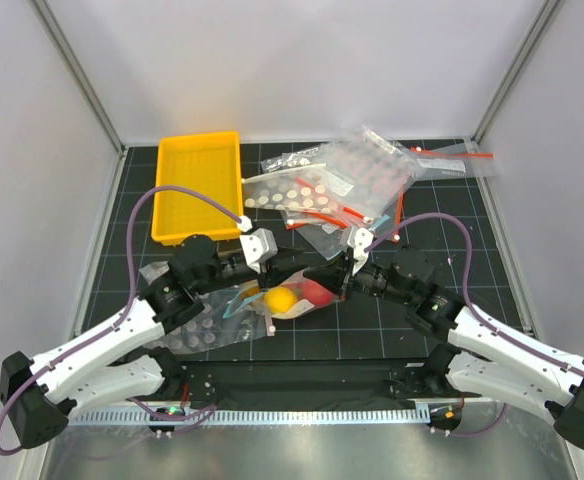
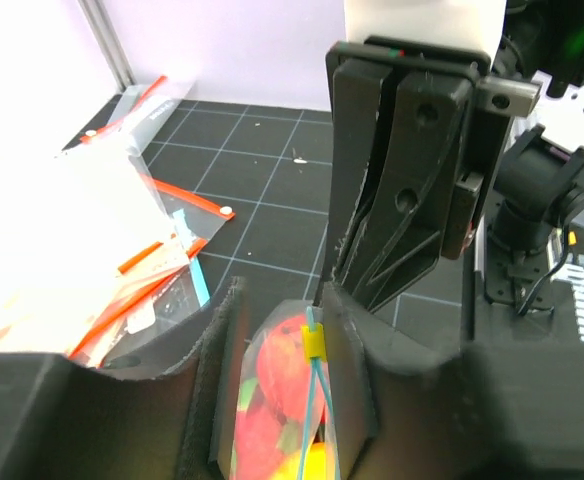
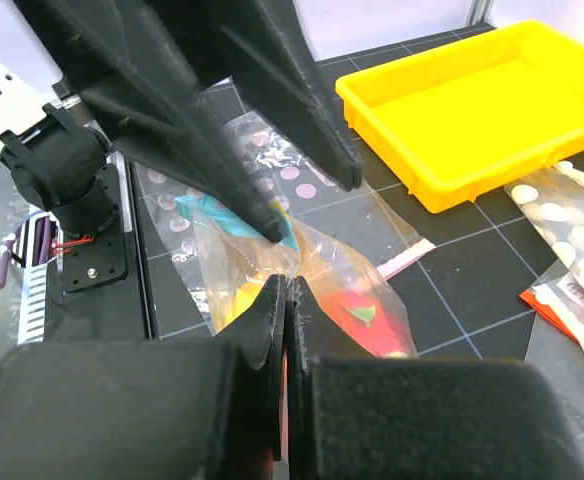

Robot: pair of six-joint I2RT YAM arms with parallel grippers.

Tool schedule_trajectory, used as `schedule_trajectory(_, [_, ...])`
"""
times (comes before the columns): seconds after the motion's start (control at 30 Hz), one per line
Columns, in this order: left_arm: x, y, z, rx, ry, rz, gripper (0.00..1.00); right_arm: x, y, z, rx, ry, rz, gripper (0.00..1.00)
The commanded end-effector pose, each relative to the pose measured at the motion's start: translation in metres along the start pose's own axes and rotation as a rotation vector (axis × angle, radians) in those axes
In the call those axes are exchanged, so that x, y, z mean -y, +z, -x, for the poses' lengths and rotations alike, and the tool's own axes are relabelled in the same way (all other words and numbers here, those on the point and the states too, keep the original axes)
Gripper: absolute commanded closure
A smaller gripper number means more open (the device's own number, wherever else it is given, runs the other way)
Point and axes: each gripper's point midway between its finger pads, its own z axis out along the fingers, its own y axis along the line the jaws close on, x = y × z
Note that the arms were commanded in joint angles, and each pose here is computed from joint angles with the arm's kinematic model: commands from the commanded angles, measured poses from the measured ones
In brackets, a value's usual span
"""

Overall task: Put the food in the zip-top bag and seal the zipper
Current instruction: Zip the zipper food storage bag at the center of the board.

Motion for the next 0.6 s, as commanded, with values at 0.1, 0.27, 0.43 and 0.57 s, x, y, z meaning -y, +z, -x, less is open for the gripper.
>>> schedule_trajectory(0.1, [-0.006, 0.001, 0.022, 0.055, 0.028, 0.018, 0.62, -0.004, 0.001, 0.032, 0.077, -0.049, 0.018, 0.99])
schedule_trajectory(0.27, [-0.005, 0.003, 0.017, 0.041, 0.016, 0.009, 0.54, -0.004, 0.0, 0.032, 0.081, -0.049, 0.014, 0.99])
schedule_trajectory(0.43, [-0.001, 0.001, 0.016, 0.034, 0.005, -0.001, 0.52, -0.003, -0.002, 0.035, 0.09, -0.05, 0.006, 0.99])
schedule_trajectory(0.57, [0.001, -0.001, 0.016, 0.036, -0.008, -0.009, 0.44, -0.003, -0.003, 0.037, 0.097, -0.051, -0.001, 0.99])
